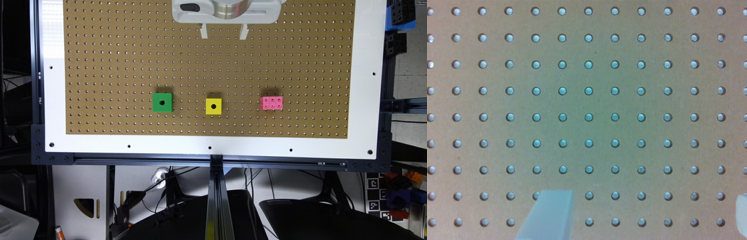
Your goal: Pick up pink block.
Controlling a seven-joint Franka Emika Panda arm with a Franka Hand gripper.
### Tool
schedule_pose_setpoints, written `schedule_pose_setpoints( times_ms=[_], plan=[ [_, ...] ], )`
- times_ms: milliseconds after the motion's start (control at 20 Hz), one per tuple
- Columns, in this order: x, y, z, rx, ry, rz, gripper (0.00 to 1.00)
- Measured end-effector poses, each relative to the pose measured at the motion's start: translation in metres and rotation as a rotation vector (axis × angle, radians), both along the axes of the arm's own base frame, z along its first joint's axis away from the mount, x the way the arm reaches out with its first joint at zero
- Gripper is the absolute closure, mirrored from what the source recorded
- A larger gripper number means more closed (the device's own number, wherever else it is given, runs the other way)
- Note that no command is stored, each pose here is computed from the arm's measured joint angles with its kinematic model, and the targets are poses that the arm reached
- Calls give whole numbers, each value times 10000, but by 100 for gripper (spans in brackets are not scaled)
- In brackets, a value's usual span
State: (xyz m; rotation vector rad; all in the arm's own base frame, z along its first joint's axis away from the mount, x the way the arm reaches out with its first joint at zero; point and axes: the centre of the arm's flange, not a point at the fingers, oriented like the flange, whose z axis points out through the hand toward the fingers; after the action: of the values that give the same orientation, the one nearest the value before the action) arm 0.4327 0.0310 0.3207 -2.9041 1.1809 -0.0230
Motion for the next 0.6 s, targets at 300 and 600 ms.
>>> schedule_pose_setpoints(
  times_ms=[300,600],
  plan=[
    [-1,-1,-1,0,3,-2,0],
    [64,310,76,-41,-204,37,0]
  ],
)
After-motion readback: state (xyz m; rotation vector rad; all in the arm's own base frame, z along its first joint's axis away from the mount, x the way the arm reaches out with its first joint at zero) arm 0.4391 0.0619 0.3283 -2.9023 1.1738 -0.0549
